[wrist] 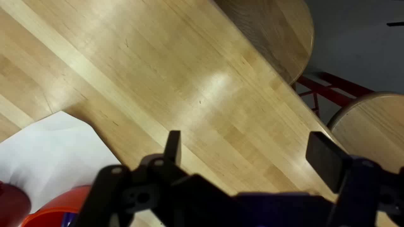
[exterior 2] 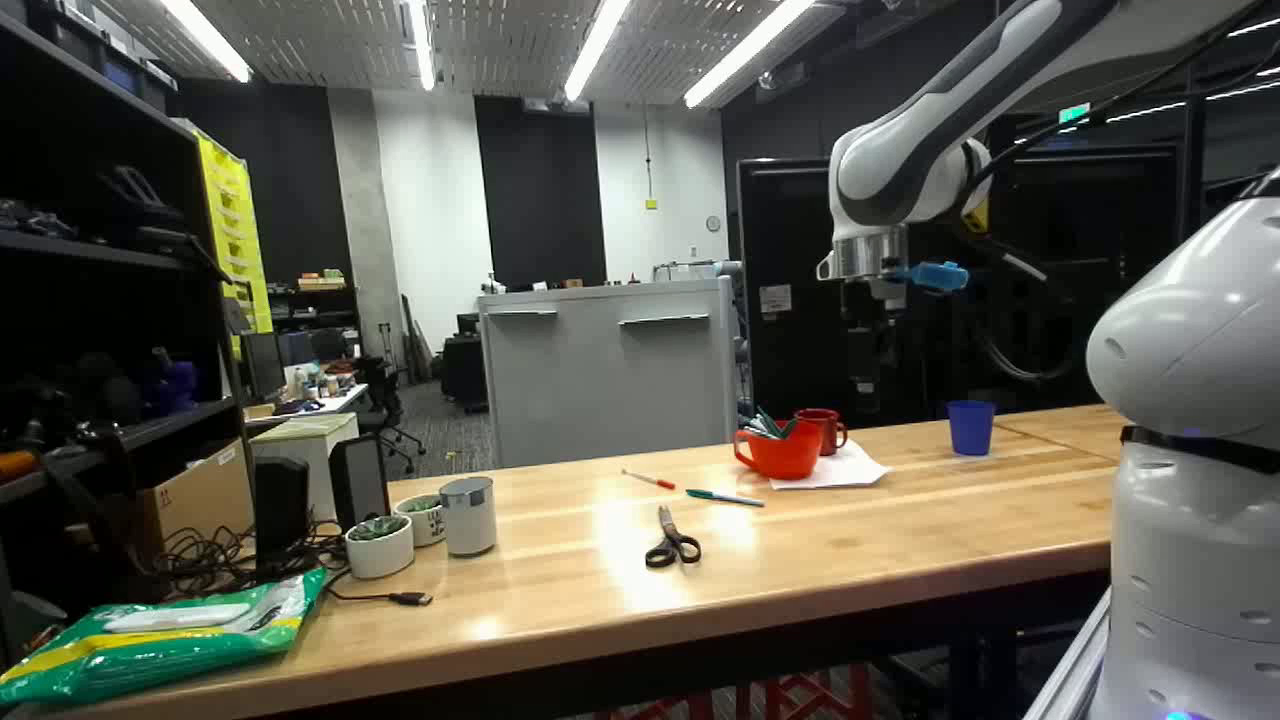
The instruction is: Pick up the big red mug with pens and move it to the left
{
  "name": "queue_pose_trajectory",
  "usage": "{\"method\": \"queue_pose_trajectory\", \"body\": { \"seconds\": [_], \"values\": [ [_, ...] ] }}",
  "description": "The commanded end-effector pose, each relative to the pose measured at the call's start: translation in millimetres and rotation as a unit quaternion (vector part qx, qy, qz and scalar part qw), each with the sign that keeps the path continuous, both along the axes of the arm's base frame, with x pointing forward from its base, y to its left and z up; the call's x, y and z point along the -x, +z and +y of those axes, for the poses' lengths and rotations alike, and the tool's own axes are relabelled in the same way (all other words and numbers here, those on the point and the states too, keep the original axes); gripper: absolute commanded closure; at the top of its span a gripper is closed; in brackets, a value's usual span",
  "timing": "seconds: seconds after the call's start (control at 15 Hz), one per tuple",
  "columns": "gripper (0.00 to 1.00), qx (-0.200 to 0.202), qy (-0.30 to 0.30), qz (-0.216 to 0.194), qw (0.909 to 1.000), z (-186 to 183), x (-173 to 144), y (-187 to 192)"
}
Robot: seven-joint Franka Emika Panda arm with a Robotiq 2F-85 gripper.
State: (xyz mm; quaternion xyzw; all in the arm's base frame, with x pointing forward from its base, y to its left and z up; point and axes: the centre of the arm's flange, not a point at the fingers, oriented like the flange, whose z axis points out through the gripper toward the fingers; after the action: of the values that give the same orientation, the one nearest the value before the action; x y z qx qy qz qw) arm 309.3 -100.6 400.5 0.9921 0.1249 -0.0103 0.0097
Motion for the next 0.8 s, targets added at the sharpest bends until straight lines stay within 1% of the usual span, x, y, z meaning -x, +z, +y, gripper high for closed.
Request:
{"method": "queue_pose_trajectory", "body": {
  "seconds": [0.0, 0.4, 0.47, 0.6, 0.67, 0.73],
  "values": [
    [0.00, 0.000, 0.000, 0.000, 1.0000, 0.0, 0.0, 0.0],
    [0.00, 0.000, 0.000, 0.000, 1.0000, 0.0, 0.0, 0.0],
    [0.00, -0.004, -0.001, 0.004, 1.0000, -2.4, -4.3, -0.9],
    [0.00, -0.036, -0.020, 0.000, 0.9992, -6.3, -15.0, 0.4],
    [0.00, -0.056, -0.031, -0.005, 0.9979, -8.2, -20.7, 0.4],
    [0.00, -0.085, -0.053, -0.012, 0.9949, -10.2, -28.8, 1.1]
  ]
}}
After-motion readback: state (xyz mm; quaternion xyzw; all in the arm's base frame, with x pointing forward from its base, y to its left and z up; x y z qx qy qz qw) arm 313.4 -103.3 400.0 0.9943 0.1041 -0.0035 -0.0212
